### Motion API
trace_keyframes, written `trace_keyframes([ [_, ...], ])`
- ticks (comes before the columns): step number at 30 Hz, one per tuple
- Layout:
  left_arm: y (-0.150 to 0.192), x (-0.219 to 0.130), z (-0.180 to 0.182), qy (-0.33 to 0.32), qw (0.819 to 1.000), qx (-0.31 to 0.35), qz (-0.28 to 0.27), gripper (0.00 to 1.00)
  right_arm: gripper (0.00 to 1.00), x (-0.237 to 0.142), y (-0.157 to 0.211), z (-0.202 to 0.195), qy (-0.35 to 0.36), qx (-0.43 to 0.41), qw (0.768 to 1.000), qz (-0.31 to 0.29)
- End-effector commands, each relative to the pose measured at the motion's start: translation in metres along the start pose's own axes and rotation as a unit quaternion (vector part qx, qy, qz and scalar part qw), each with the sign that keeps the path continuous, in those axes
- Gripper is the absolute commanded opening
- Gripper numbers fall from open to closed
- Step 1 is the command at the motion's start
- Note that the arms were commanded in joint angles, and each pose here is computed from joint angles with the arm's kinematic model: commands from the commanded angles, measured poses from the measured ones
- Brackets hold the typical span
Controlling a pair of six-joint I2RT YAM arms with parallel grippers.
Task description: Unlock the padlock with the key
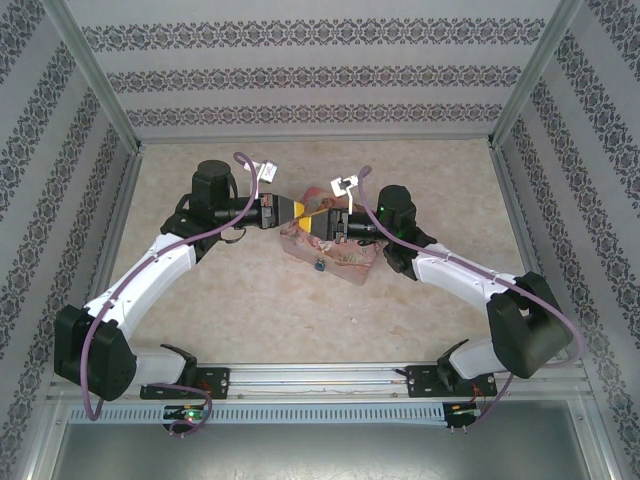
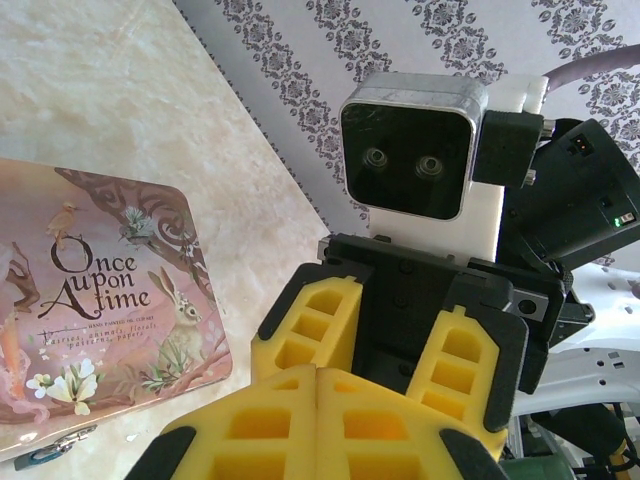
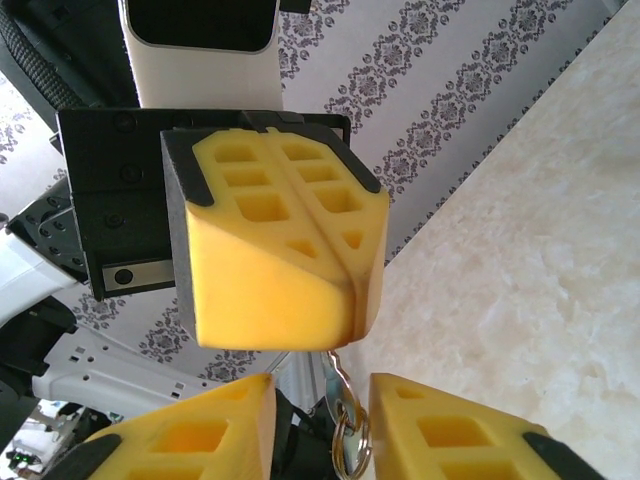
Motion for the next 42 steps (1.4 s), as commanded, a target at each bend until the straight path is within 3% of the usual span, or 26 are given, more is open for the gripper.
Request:
trace_keyframes([
  [1, -0.005, -0.003, -0.009, 0.016, 1.000, 0.020, -0.004, 0.00, 0.27, -0.001, -0.008, 0.009, -0.012, -0.024, 1.000, -0.015],
  [24, -0.003, -0.003, -0.009, 0.018, 1.000, 0.024, -0.004, 0.00, 0.00, -0.011, -0.009, 0.002, 0.007, -0.011, 1.000, -0.027],
  [25, -0.003, -0.003, -0.009, 0.017, 1.000, 0.026, -0.005, 0.02, 0.00, -0.011, -0.009, 0.002, 0.008, -0.011, 1.000, -0.027],
  [29, -0.006, -0.009, -0.013, 0.008, 0.999, 0.036, -0.021, 0.34, 0.00, -0.013, -0.005, -0.004, 0.024, -0.009, 0.999, -0.025],
  [35, -0.013, -0.030, -0.010, -0.049, 0.993, 0.067, -0.080, 0.67, 0.00, -0.018, 0.009, -0.021, 0.074, -0.001, 0.997, -0.003],
  [42, 0.004, -0.059, 0.031, -0.183, 0.969, 0.085, -0.140, 0.79, 0.00, -0.035, 0.041, -0.060, 0.173, 0.023, 0.984, 0.040],
])
Point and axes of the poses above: each hand's point on the last joint's axis, 136 mm out from that joint toward the fingers, its own x axis out along the fingers, its own z axis along the line the jaws close on, y = z × x, the point moved 3 cm from there along -x, back along the fingers, and after that the axes turned 12 degrees about -x, right-handed, at the moved point
